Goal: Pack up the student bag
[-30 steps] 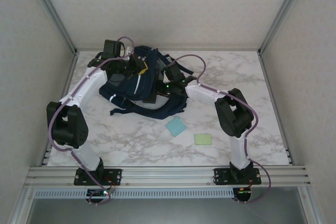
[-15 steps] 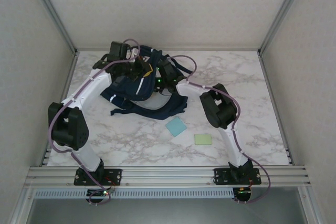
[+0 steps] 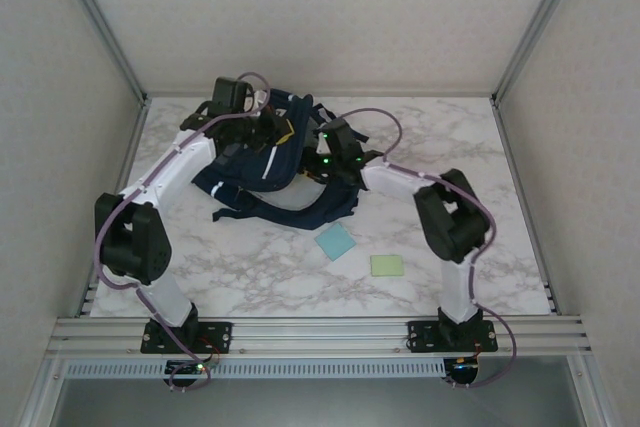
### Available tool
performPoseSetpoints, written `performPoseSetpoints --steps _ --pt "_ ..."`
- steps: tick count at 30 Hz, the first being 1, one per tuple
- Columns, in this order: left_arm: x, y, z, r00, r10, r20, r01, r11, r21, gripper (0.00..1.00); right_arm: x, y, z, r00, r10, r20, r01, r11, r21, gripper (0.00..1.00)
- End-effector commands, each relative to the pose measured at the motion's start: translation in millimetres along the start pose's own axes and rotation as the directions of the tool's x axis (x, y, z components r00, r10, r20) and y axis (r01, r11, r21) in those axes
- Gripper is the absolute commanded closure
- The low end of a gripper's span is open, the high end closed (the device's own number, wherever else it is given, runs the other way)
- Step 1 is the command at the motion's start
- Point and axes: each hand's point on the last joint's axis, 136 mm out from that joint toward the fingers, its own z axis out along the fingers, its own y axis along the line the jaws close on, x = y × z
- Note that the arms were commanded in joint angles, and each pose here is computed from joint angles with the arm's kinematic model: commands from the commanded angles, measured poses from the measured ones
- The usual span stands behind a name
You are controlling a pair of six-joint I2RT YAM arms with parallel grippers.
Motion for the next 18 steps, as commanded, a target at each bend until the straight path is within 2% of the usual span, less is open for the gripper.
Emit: performPoseSetpoints --steps 1,4,6,7,8,9,11,12,14,18 --pt "-7 -30 -5 0.999 0.039 0.023 -0.040 0.997 0.071 1.00 13 -14 -42 0.996 -0.088 -0.015 0.090 0.988 0.125 0.39" --pt "-6 -24 -1 0.999 0.036 0.034 -0.038 0.998 0.048 1.00 23 -25 -72 0.992 -0.124 -0.023 0.126 0.966 0.224 0.29" --pt "-4 -20 3 0.999 0.030 0.035 -0.032 0.999 0.037 1.00 23 -32 -94 0.987 -0.159 0.002 0.150 0.941 0.304 0.16" --pt "-3 -18 4 0.999 0.027 0.032 -0.028 0.999 0.033 0.95 22 -35 -105 0.985 -0.172 0.019 0.155 0.927 0.342 0.08" --pt "-1 -16 5 0.999 0.022 0.026 -0.023 0.999 0.028 0.83 19 -38 -116 0.982 -0.185 0.044 0.155 0.912 0.380 0.01" --pt "0 -14 6 1.000 0.018 0.022 -0.018 1.000 0.021 0.63 15 -38 -127 0.978 -0.196 0.069 0.150 0.898 0.414 0.01" --pt "2 -10 3 1.000 0.014 0.022 -0.014 1.000 0.001 0.44 10 -34 -140 0.973 -0.206 0.105 0.142 0.892 0.428 0.01" --pt "3 -7 1 1.000 0.013 0.025 -0.013 1.000 -0.016 0.37 8 -30 -143 0.970 -0.212 0.118 0.145 0.896 0.420 0.01" --pt "3 -1 -7 0.999 0.015 0.038 -0.013 0.999 -0.043 0.30 4 -20 -148 0.964 -0.224 0.145 0.151 0.905 0.397 0.01" --pt "-4 27 -31 0.994 -0.005 0.105 0.018 0.991 -0.129 0.23 -3 -8 -149 0.954 -0.238 0.184 0.162 0.922 0.352 0.01"
